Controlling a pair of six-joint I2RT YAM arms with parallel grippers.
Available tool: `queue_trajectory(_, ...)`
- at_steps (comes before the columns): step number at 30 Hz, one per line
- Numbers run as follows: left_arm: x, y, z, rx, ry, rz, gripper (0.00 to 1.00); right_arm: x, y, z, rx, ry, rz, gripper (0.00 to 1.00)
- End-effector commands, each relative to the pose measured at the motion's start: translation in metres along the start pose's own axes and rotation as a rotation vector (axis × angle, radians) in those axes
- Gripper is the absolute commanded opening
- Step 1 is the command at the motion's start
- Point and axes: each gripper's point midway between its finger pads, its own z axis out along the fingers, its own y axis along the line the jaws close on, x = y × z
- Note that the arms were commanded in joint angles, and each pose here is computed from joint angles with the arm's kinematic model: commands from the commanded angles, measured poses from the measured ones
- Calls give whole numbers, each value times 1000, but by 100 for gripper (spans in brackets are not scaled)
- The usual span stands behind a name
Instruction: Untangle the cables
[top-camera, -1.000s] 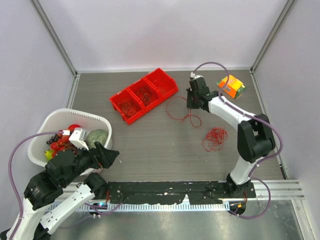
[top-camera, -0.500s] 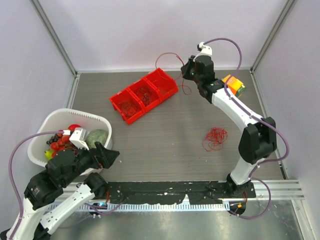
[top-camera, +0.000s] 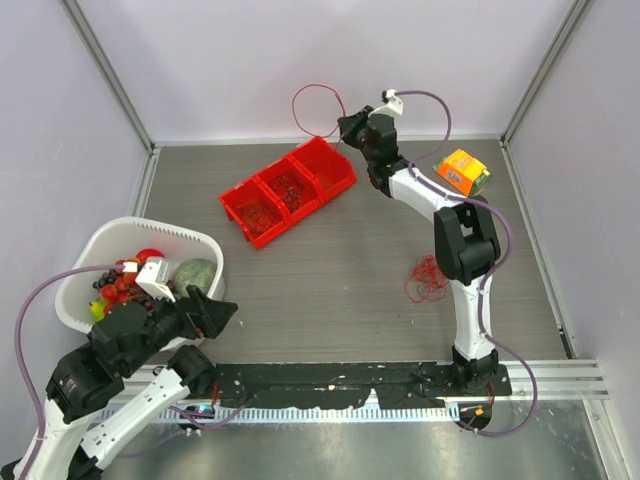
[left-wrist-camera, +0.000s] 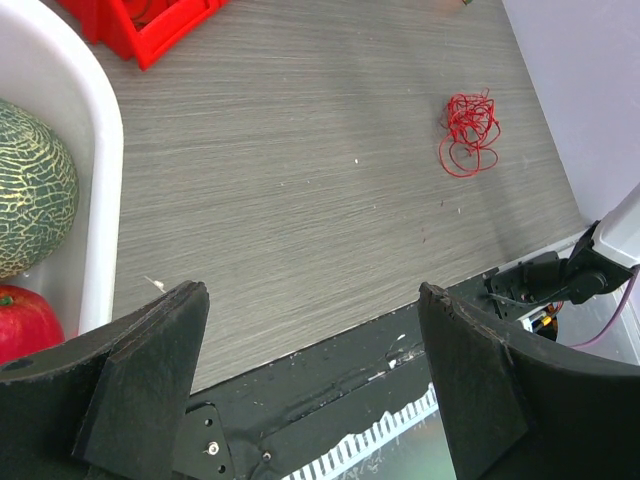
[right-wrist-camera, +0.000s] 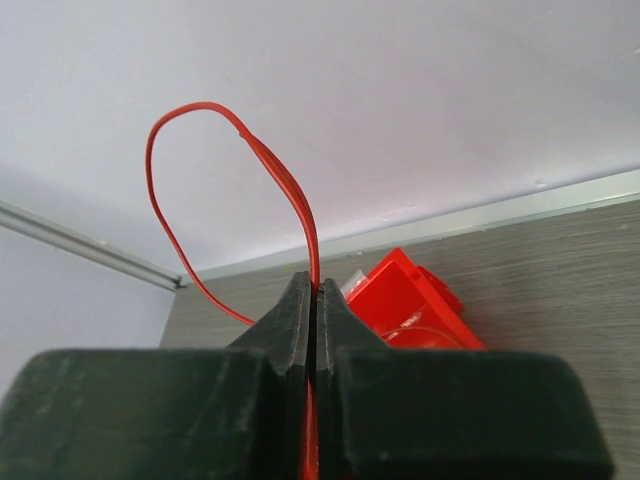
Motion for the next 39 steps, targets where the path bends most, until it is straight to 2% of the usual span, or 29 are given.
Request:
queue_trajectory(1,-8,-4,0,16,-38,-3,90,-19,26,17,-130,-138,166,1)
queue_trajectory(7,-8,-4,-1,17,-41,-2,90,29,-1,24,-136,-95,177,1)
queue_trajectory(11,-8,-4,-1,19,-43,-2,90,52,-26,10,-75,-46,93,1)
queue_trajectory(20,-8,-5,0,22,-39,0,90,86,-52,-24,46,99,-297,1)
queue_trajectory(25,-7,-5,1,21,-33,2,91,110,-43,-24,71,175,-518,1)
queue_trajectory(31,-7,-5,2,20,-26,2,91,132,-41,-12,103,238,-585,1)
queue_trajectory(39,-6,-5,2,20,-26,3,91,146,-58,-1,172,267,-513,2)
